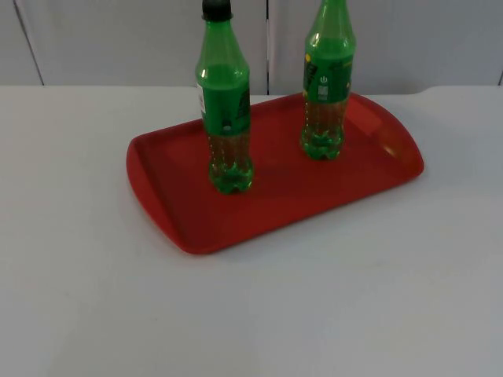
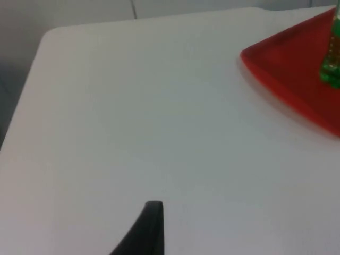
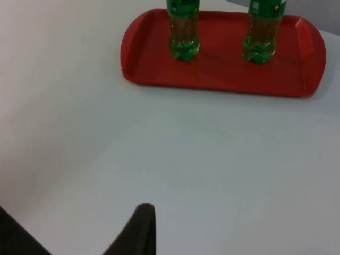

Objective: Place the bottle upright on the tray.

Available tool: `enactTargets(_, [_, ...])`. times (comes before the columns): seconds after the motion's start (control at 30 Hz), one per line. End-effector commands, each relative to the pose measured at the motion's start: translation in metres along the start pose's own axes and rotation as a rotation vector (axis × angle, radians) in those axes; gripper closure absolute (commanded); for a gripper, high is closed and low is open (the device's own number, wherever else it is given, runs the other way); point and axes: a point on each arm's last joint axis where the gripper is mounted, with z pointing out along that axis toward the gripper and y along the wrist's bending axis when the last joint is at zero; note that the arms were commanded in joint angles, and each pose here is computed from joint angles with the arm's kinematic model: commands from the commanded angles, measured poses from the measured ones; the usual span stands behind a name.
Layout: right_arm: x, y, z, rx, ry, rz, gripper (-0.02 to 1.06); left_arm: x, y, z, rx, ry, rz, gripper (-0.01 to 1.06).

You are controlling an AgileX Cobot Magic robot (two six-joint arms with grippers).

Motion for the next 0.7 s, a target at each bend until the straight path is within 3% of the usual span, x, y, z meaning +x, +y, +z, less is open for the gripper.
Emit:
enactTargets(0.0, [0.0006,0.0002,-0.0002,-0.007,-0.002,-0.014,-0.01,0.0008,0.0005,0.0002,-0.031,-0.001,-0.006,0.0])
enactTargets(0.37, [0.0006,0.0002,-0.0002,-0.007,-0.002,-0.013,-0.01,0.0012,-0.0001,-0.0007,-0.141,0.006,-0.065,0.0])
enactTargets(0.67, [0.0006,0.0002,-0.0002,-0.007,-0.002,0.011,-0.01,0.0013,0.0,-0.0008,-0.159,0.007,-0.072,0.0])
